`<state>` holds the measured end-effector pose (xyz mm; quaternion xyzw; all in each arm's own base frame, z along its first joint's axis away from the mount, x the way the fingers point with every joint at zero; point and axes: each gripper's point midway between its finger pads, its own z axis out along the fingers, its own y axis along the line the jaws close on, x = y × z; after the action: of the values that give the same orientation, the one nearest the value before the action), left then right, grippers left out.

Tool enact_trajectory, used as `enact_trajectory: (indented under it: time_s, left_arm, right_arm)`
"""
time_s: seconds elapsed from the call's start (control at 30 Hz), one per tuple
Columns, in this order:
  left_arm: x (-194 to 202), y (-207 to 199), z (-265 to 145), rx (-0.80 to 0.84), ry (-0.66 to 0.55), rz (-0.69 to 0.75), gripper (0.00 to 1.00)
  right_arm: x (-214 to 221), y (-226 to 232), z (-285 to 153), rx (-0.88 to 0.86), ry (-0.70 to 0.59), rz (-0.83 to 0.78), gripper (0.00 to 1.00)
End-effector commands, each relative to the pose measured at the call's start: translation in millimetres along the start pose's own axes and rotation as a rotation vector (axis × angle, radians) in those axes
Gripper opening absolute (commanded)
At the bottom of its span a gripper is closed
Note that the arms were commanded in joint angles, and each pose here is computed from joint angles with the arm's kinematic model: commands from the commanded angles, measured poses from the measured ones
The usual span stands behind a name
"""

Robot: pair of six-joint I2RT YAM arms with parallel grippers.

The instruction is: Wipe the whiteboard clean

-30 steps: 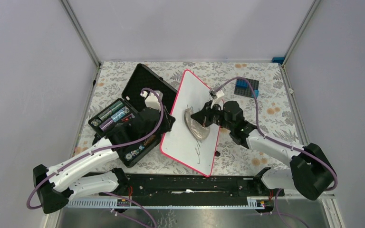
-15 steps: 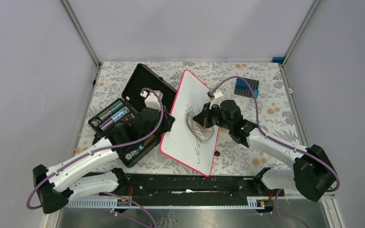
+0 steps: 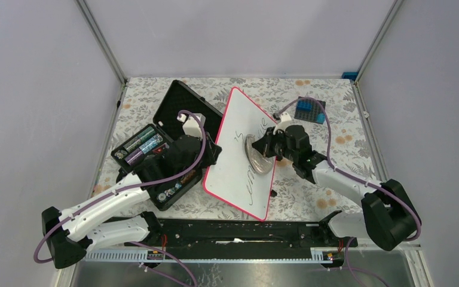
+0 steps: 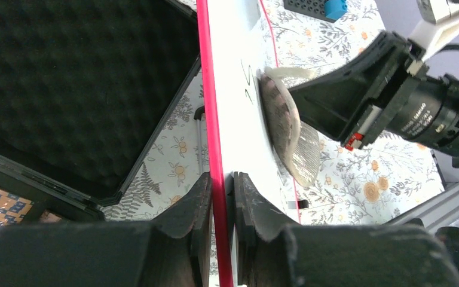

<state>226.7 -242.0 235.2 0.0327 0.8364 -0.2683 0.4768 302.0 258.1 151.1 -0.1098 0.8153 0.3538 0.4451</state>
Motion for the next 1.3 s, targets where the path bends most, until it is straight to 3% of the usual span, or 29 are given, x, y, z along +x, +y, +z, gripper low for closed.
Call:
enact_trajectory:
  time_s: [0.0,0.13,0.43,0.57,0.7,1.03,1.13,1.27]
  left_arm:
    - [10.1,-19.6,-2.2,0.100,0.035,0.022,0.00]
    - [10.9,-17.7,-2.6,0.095,0.034,0.022,0.00]
    - [20.8,-26.0,3.7,0.126,0.083,0.030,0.00]
    - [26.8,-28.2,5.6,0.136,0.108,0.026,0.00]
    - [26.6,-25.5,3.3,0.130,0.104,0.027,0.00]
    - [21.6,-20.6,-2.0,0.116,0.081,0.038,0.00]
    - [19.2,-20.2,-3.3,0.117,0.074,0.046,0.00]
    - [18.5,-21.5,-3.1,0.121,0.075,0.052,0.00]
  right_arm:
    - [51.8,-21.3,-12.9,0.051,0.088,0.044,0.00]
    - [48.8,-20.7,-16.6,0.058,0.096,0.016,0.00]
    - [-39.3,70.8,17.9,-0.166,-0.020,-0.077,0.00]
    - [-71.9,87.3,32.6,-0.193,-0.073,-0.068,0.00]
    - [-69.6,67.1,41.3,-0.130,-0.072,-0.044,0.00]
    - [9.0,-41.3,31.1,0.113,0.071,0.105,0.00]
    - [6.1,-46.6,28.2,0.149,0.076,0.085,0.00]
    - [-13.7,-16.5,34.3,0.078,0.066,0.045,0.00]
